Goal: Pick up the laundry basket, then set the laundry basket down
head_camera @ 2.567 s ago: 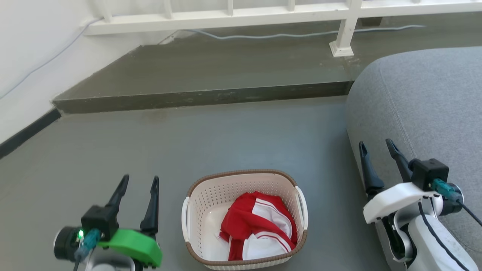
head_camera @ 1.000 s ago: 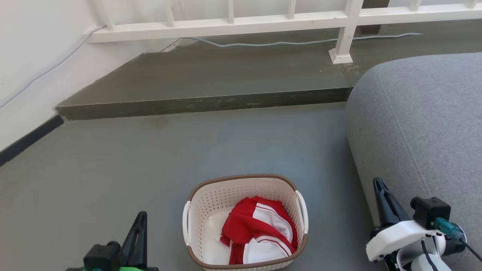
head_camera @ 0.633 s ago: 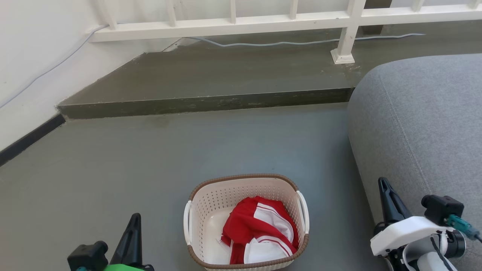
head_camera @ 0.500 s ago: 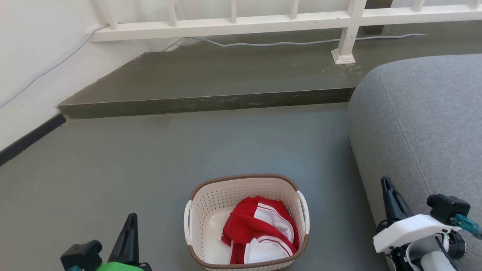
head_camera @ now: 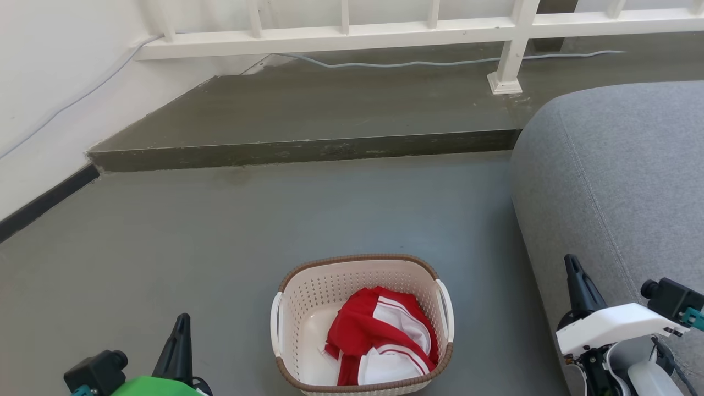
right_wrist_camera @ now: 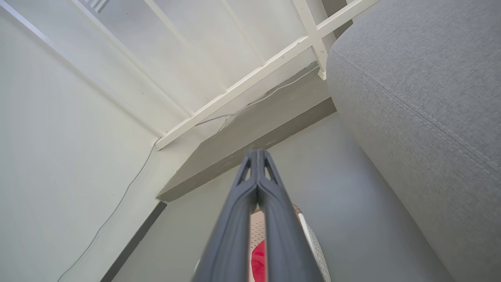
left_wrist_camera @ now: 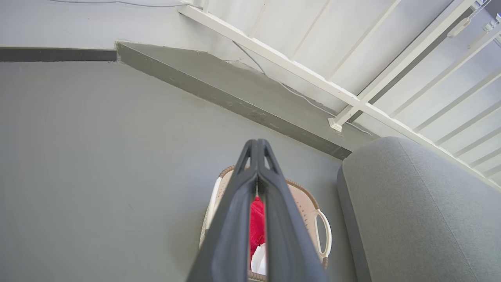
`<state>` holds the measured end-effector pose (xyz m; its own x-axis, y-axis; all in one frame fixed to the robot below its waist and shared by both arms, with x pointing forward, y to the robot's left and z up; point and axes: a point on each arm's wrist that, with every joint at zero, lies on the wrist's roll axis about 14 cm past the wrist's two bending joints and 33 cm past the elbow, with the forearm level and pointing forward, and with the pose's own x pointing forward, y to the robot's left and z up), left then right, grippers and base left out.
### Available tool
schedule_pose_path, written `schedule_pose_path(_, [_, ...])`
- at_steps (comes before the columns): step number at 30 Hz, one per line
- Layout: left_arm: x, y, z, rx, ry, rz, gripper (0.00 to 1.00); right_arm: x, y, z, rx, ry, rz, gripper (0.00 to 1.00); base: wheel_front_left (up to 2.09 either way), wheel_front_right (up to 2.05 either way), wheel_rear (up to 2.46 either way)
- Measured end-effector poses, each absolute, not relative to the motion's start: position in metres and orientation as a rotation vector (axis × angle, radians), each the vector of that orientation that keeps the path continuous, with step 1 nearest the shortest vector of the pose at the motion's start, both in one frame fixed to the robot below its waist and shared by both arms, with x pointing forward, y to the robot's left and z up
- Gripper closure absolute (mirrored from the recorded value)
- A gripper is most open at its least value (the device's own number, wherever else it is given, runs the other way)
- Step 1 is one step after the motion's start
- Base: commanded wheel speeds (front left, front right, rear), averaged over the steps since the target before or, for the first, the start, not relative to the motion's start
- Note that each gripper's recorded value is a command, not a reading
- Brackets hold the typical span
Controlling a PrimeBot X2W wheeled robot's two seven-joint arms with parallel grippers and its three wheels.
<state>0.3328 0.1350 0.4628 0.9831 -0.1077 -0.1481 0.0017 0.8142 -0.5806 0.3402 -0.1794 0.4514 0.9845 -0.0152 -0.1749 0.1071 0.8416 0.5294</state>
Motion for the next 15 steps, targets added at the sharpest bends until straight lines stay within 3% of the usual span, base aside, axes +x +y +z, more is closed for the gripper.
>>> schedule_pose_path(15, [0.342,0.149,0.461,-0.815,0.200,-0.005,1.00,0.348,-0.189,0.454,0.779,0.170,-0.100,1.00,0.00,0.00,0.00])
